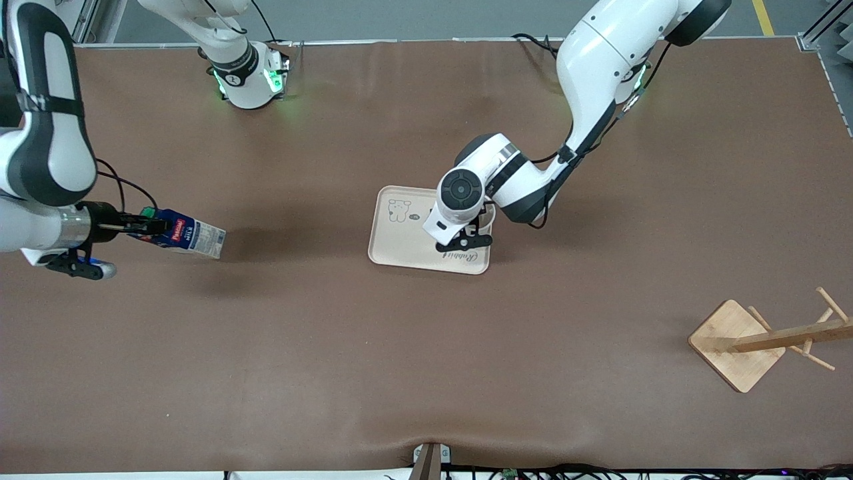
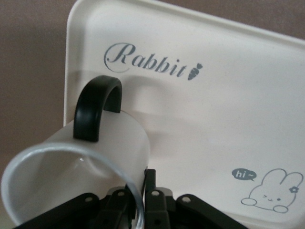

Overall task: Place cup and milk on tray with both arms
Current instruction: 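Release the mug on the tray while the right gripper carries the milk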

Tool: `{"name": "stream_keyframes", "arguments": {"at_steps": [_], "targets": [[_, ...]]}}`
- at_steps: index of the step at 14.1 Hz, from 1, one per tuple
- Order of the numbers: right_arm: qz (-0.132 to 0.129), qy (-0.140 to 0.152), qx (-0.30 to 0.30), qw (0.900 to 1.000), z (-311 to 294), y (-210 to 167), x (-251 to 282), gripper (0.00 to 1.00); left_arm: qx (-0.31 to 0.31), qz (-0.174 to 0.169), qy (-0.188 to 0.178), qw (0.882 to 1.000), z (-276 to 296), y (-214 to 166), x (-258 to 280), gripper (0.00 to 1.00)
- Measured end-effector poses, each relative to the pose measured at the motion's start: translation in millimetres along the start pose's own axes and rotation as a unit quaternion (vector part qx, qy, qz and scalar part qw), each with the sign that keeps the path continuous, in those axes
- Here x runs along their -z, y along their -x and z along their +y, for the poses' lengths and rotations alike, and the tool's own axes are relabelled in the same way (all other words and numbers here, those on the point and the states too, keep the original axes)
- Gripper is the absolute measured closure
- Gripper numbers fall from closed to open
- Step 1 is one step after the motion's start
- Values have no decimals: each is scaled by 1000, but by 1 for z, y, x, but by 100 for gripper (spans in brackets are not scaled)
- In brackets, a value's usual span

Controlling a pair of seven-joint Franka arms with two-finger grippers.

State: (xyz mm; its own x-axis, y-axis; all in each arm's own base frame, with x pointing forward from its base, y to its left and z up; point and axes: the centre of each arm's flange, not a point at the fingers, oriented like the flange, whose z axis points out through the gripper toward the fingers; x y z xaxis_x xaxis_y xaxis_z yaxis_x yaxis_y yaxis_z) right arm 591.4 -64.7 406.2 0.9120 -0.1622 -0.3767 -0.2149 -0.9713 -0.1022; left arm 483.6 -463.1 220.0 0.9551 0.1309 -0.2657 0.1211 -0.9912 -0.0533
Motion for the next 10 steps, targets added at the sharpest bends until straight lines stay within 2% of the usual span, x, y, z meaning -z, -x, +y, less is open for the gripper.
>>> {"name": "stream_keyframes", "arguments": {"at_steps": [4, 6, 8, 9, 10], "targets": [[33, 1, 36, 999, -46, 5, 36, 42, 5, 12, 15, 1000, 2, -10, 18, 45], [37, -3, 51, 998, -82, 11, 38, 42, 12, 28, 32, 999, 2, -21, 42, 23], [34, 3, 38, 999, -123, 19, 32, 42, 25, 48, 46, 997, -8, -35, 76, 4], [32, 6, 28, 999, -146, 26, 27, 42, 36, 60, 45, 997, -22, -44, 96, 0], [27, 4, 20, 999, -172, 34, 21, 42, 51, 71, 43, 995, -40, -54, 118, 0]]}}
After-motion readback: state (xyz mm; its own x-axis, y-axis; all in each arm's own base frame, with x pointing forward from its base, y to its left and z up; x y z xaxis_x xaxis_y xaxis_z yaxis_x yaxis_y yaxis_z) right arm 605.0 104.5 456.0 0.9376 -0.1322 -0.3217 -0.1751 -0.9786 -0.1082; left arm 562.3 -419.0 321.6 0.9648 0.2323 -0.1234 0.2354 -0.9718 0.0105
